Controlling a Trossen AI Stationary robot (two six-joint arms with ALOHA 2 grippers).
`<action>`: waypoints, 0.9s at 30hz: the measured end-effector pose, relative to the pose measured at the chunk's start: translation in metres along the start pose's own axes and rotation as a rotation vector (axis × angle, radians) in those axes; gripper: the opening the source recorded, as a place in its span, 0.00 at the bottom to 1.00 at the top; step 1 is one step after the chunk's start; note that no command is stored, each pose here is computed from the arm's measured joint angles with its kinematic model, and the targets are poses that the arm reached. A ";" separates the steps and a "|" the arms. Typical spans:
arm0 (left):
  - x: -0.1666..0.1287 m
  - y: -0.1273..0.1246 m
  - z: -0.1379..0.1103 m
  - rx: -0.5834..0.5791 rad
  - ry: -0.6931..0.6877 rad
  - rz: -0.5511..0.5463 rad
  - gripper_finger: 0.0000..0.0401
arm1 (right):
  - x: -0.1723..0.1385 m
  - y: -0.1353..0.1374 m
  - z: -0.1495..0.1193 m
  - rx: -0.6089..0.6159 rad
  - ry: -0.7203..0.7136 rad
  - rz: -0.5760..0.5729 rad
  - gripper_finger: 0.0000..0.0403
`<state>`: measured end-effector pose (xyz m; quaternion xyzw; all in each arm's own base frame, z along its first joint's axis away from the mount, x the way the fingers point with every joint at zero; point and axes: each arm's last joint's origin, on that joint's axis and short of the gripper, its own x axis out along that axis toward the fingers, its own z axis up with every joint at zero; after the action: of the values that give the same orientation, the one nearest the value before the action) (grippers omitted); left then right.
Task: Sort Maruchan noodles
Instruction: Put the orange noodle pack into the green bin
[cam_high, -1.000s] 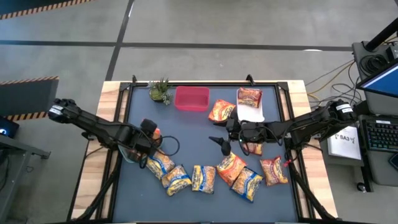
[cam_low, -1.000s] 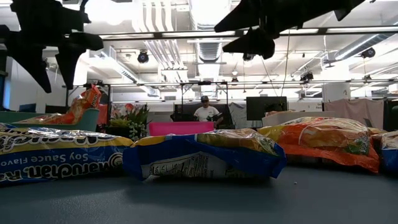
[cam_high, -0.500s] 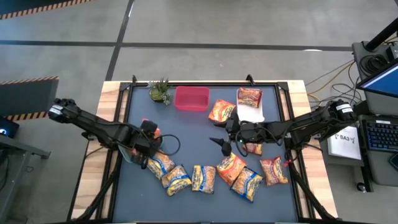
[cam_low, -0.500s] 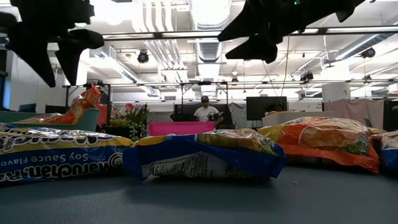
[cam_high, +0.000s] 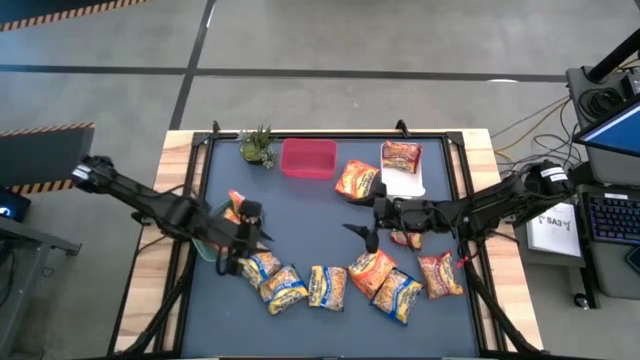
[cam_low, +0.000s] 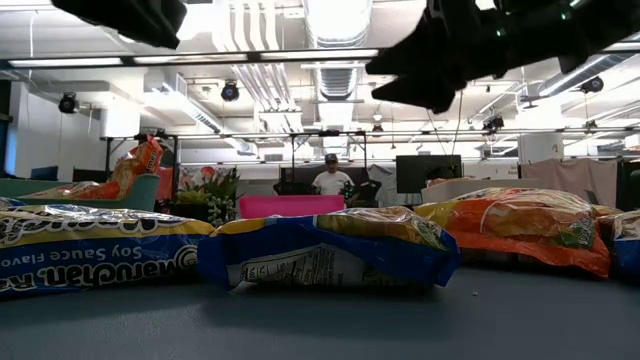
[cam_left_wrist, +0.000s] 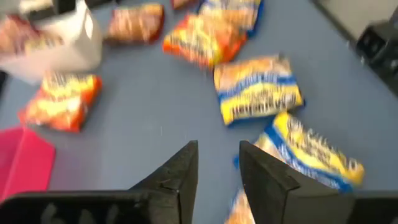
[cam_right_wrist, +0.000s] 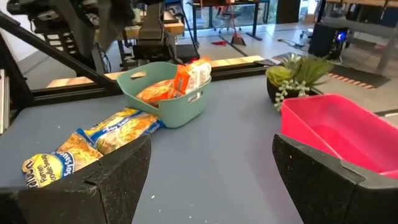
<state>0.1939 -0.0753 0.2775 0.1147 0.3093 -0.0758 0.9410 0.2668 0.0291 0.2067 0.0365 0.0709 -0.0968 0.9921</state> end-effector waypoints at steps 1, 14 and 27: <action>-0.001 0.000 -0.003 0.008 -0.033 0.002 0.22 | 0.000 -0.001 -0.001 0.002 0.003 -0.002 0.80; 0.001 0.006 -0.031 -0.089 -0.174 0.228 0.13 | 0.007 -0.010 0.007 0.162 0.211 -0.103 0.75; 0.016 0.003 -0.011 -0.023 -0.163 0.255 0.12 | 0.013 -0.009 0.019 0.208 0.403 -0.177 0.70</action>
<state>0.2007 -0.0708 0.2599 0.1358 0.2157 0.0391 0.9662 0.2800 0.0165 0.2232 0.1505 0.2599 -0.1807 0.9365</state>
